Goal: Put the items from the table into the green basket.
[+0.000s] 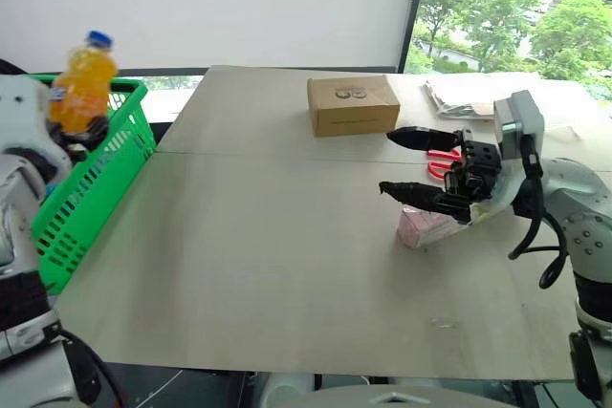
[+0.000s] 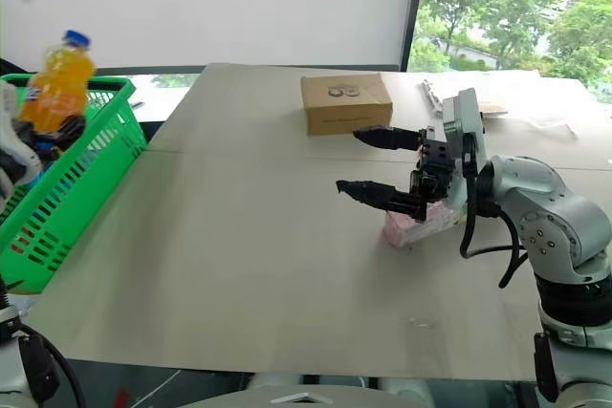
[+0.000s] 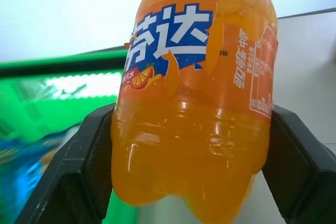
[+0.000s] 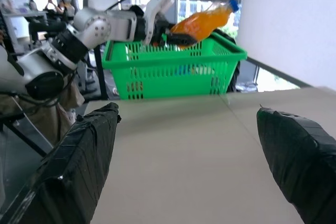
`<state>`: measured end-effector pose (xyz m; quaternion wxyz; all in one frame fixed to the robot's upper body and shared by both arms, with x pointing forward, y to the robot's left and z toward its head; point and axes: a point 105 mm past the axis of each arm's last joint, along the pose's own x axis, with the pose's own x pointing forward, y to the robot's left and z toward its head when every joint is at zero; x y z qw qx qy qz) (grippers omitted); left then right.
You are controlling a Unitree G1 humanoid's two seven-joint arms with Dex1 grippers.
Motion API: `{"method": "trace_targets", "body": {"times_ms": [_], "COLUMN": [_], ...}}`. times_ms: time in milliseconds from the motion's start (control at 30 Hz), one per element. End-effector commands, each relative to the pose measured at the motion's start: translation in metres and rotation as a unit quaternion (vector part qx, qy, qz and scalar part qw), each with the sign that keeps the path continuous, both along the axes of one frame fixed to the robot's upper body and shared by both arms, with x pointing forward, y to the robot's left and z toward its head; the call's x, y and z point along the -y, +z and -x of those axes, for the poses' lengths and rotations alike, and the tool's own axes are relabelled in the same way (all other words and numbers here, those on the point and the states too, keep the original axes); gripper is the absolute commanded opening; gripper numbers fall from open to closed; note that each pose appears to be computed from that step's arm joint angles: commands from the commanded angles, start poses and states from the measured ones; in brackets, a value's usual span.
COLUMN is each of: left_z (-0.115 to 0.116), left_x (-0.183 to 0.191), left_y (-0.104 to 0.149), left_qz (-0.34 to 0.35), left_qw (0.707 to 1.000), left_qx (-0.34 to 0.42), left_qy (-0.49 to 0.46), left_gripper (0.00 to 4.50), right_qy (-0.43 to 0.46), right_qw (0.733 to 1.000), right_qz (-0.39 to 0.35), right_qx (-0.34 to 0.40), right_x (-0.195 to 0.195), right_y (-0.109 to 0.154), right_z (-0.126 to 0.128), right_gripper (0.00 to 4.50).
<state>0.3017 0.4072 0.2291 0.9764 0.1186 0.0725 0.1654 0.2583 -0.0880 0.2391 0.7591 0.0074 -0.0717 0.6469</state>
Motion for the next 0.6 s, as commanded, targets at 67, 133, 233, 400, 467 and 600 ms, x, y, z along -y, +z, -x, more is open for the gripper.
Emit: {"method": "trace_targets", "body": {"times_ms": [67,133,233,400,467,600], "left_z": [0.032,0.042,0.05,0.035,0.029,0.024], "left_x": [-0.039,-0.054,-0.067,-0.055,-0.05,-0.055], "left_y": [0.024,0.018,0.013,0.014,0.014,0.019], "left_qz": [-0.065,-0.053,-0.06,-0.051,-0.056,-0.063], "left_qw": [0.993,0.989,0.985,0.992,0.993,0.991], "left_qx": [0.012,0.003,-0.01,0.0,-0.001,0.016], "left_qy": [0.099,0.139,0.163,0.116,0.105,0.117], "left_gripper": [3.14,3.14,3.14,4.47,4.47,4.47], "right_qy": [0.007,0.014,0.019,0.001,-0.014,-0.034], "right_qw": [0.999,0.998,0.998,0.998,0.997,0.997], "right_qz": [-0.029,-0.044,-0.053,-0.054,-0.052,-0.045], "right_qx": [0.031,0.03,0.032,0.044,0.05,0.055], "right_x": [-0.004,-0.005,-0.006,-0.008,-0.008,-0.006], "right_y": [0.019,0.024,0.028,0.03,0.031,0.028], "right_z": [-0.004,-0.004,-0.005,-0.01,-0.013,-0.017], "right_gripper": [4.5,4.5,4.5,4.5,4.5,4.5]}}
